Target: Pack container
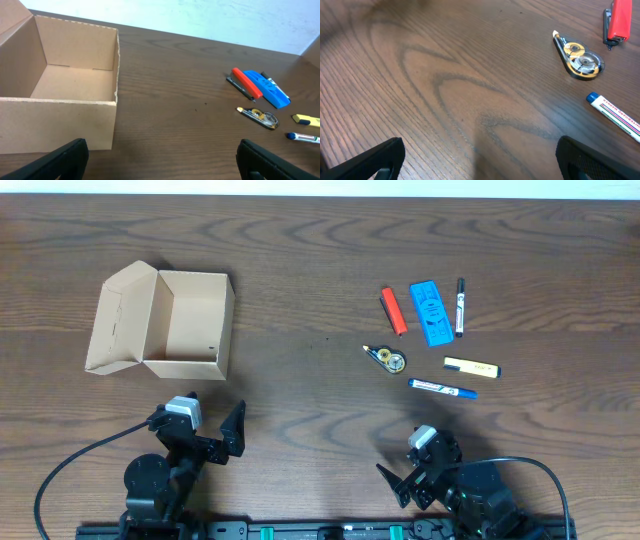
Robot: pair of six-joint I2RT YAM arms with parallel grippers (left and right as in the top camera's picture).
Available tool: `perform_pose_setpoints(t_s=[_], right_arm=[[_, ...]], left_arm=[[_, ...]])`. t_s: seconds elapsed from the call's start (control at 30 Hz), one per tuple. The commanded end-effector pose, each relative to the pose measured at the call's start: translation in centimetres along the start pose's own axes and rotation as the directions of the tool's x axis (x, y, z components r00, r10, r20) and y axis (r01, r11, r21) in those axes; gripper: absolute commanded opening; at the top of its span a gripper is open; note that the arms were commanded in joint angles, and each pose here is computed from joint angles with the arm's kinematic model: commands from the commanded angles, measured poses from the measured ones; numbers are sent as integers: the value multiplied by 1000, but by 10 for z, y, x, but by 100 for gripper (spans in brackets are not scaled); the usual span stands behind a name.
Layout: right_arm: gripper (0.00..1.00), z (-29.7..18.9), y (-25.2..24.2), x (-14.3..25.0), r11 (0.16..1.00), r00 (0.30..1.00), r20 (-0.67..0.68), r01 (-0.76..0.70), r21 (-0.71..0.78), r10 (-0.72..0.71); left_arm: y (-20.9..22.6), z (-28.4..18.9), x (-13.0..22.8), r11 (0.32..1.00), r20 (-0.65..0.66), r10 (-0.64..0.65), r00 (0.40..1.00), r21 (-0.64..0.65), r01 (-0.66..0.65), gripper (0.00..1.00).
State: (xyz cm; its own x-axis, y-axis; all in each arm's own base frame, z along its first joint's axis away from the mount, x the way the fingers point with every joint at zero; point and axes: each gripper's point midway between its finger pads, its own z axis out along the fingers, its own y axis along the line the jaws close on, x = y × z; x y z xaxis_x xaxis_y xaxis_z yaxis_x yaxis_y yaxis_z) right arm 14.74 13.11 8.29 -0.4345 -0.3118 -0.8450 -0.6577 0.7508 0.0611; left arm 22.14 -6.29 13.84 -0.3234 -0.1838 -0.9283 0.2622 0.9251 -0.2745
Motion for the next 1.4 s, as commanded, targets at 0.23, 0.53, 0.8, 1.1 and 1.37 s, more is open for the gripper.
perform_pose_setpoints(t_s=[0.23, 0.53, 0.8, 1.1, 1.37], right_arm=[[99, 0, 2, 1, 1000, 1000, 4, 27, -7, -27], [99, 0, 2, 1, 1000, 1000, 4, 27, -7, -27], [99, 0, 2, 1, 1000, 1000, 4, 27, -7, -27], [99, 0, 2, 1, 1000, 1000, 4, 27, -7, -27], [99, 0, 2, 1, 1000, 1000, 4, 27, -7, -27]], left_arm=[[1, 3, 10, 1000, -20, -4, 1000, 3, 4, 95], [7, 3, 9, 1000, -12, -5, 1000, -27, 4, 95], [-8, 2, 6, 996, -14, -69, 997, 54, 70, 95], [-7, -4, -40, 1000, -17, 0, 1000, -24, -1, 95], [14, 24, -71, 982, -276, 42, 960, -166, -90, 95]])
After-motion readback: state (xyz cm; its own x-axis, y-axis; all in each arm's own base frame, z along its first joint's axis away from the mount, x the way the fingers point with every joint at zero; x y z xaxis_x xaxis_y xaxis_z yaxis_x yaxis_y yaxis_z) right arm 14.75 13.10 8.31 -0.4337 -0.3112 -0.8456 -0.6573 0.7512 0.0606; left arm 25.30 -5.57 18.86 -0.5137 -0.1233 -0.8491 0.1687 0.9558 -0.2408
